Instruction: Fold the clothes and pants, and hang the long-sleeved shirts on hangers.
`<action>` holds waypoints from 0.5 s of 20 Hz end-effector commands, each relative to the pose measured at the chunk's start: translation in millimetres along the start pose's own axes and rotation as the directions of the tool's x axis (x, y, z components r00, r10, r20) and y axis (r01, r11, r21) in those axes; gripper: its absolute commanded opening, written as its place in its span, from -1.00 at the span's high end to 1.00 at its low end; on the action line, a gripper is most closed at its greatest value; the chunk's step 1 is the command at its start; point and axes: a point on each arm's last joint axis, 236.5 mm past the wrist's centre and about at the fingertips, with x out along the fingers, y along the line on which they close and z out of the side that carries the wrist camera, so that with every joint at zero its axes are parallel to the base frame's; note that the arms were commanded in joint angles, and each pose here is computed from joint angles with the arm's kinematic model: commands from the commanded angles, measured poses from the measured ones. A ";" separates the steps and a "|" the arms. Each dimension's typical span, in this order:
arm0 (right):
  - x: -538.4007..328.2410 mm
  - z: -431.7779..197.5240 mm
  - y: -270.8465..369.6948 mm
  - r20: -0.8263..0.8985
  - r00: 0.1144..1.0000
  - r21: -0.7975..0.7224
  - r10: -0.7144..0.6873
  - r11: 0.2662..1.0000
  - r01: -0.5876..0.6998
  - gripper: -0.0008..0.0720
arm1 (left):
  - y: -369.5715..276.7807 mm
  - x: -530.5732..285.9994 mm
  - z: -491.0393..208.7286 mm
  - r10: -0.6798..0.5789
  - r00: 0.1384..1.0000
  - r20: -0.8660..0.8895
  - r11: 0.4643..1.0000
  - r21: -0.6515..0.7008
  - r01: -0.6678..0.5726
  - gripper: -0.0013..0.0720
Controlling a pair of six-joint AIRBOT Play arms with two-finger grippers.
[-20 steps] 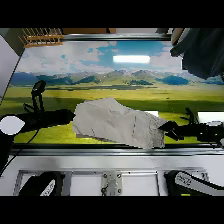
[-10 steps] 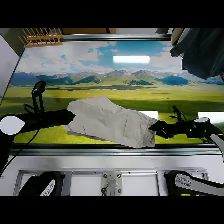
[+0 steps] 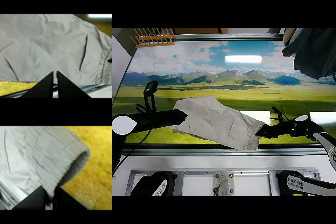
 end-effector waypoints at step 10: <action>-241.4 171.4 11.5 0.638 0.718 0.110 -0.278 0.956 0.273 0.93 | 6.8 14.3 -6.5 0.010 0.998 -0.061 0.999 -0.031 -0.011 0.83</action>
